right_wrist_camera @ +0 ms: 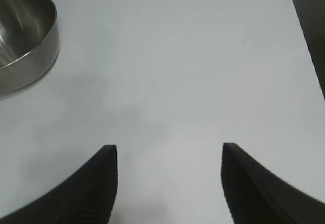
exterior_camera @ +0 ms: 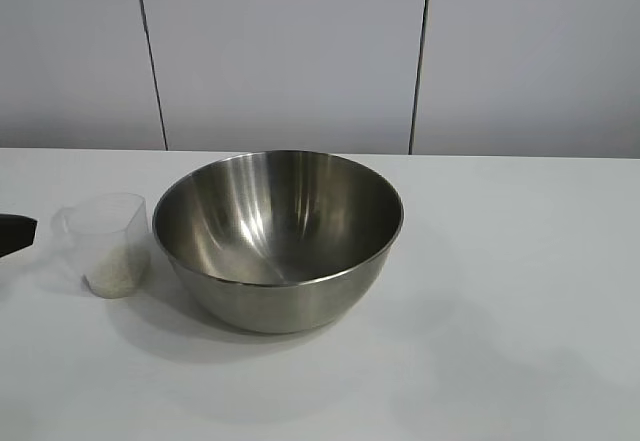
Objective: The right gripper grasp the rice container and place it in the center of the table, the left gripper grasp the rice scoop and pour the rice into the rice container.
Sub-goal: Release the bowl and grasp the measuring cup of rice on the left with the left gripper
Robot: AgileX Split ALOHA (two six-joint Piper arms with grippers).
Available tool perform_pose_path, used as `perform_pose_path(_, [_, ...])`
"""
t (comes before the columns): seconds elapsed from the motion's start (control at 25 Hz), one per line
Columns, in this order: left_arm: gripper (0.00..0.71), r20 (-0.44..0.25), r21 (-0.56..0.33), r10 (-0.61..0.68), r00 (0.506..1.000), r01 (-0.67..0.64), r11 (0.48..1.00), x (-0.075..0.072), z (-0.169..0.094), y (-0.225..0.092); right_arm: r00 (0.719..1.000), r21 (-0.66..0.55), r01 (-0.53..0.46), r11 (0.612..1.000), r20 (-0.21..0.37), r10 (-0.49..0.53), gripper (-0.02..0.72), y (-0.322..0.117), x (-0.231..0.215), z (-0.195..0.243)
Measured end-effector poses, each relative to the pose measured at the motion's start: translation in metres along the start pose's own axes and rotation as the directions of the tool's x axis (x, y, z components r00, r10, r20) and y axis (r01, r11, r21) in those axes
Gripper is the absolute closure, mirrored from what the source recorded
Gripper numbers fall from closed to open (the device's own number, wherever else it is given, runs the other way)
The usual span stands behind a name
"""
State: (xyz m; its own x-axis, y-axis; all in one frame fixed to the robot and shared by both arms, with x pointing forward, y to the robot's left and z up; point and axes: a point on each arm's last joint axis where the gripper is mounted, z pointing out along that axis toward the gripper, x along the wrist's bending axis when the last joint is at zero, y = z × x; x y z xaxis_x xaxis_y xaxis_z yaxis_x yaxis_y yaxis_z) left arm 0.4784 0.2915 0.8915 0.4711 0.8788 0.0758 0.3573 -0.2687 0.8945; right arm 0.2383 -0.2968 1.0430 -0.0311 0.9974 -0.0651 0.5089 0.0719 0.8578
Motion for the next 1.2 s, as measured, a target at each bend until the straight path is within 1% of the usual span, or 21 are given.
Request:
perform_pose_path(0.16, [0.172, 0.015, 0.017, 0.022, 1.000, -0.023, 1.000, 0.004, 0.011, -0.010, 1.000, 0.001, 0.000, 1.000, -0.001, 0.000, 0.295, 0.000, 0.000, 0.000])
perform_pose_path(0.32, [0.172, 0.020, 0.007, 0.046, 0.999, -0.046, 0.999, 0.009, 0.022, -0.013, 1.000, 0.001, 0.000, 1.000, -0.001, 0.000, 0.295, 0.000, 0.000, 0.000])
perform_pose_path(0.56, [0.173, 0.000, 0.022, 0.023, 1.000, -0.023, 1.000, 0.018, 0.037, -0.021, 1.000, 0.001, -0.001, 1.000, -0.001, 0.001, 0.295, 0.000, 0.000, 0.000])
perform_pose_path(0.8, [0.173, 0.004, 0.036, 0.014, 1.000, -0.014, 0.999, 0.023, 0.050, -0.029, 1.000, 0.001, -0.001, 1.000, -0.001, 0.001, 0.295, 0.000, 0.000, 0.000])
perform_pose_path(1.2, [0.173, -0.008, -0.025, 0.026, 1.000, -0.026, 0.999, 0.033, 0.062, -0.022, 1.000, 0.002, -0.001, 1.000, -0.001, 0.001, 0.295, 0.000, 0.000, 0.000])
